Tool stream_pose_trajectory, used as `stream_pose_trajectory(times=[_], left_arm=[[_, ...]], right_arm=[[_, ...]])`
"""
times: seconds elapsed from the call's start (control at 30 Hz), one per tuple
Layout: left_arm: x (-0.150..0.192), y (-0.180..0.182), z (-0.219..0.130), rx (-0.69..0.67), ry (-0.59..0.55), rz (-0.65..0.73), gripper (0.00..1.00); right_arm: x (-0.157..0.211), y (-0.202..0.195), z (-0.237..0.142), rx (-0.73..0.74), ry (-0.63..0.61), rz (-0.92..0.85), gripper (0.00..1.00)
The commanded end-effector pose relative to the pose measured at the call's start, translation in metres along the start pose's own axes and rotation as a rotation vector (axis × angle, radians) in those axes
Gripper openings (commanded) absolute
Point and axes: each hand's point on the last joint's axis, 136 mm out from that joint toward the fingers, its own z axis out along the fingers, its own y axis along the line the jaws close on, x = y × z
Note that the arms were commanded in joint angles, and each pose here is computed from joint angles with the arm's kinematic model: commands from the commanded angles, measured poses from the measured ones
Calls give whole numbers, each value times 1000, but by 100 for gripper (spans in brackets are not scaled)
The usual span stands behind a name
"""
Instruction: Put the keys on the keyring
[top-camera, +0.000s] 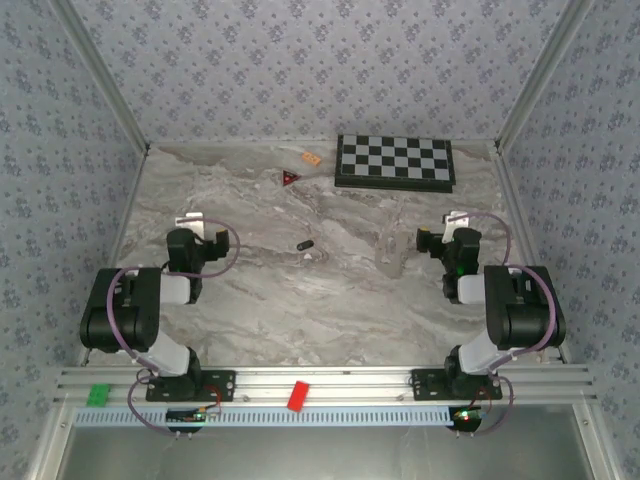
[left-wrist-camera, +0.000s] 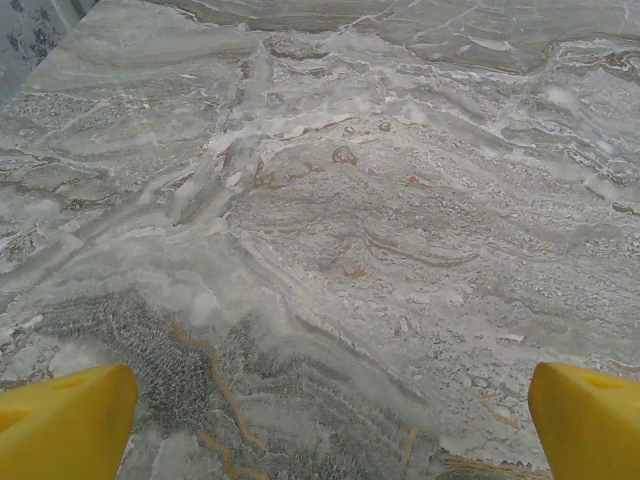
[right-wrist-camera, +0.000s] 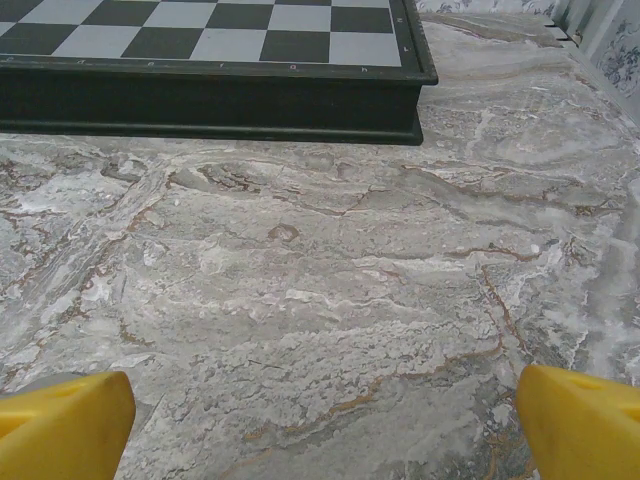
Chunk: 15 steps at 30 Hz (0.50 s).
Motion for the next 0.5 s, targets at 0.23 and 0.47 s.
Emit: stream_pose_trajectory(times=[0.23, 0.47], left_arm=[[-19, -1, 2, 11, -49, 5, 100], [-19, 0, 2, 13, -47, 1, 100]], right_arm=[[-12, 1, 1, -5, -29, -5, 99], [-13, 1, 1, -5, -29, -4, 99]])
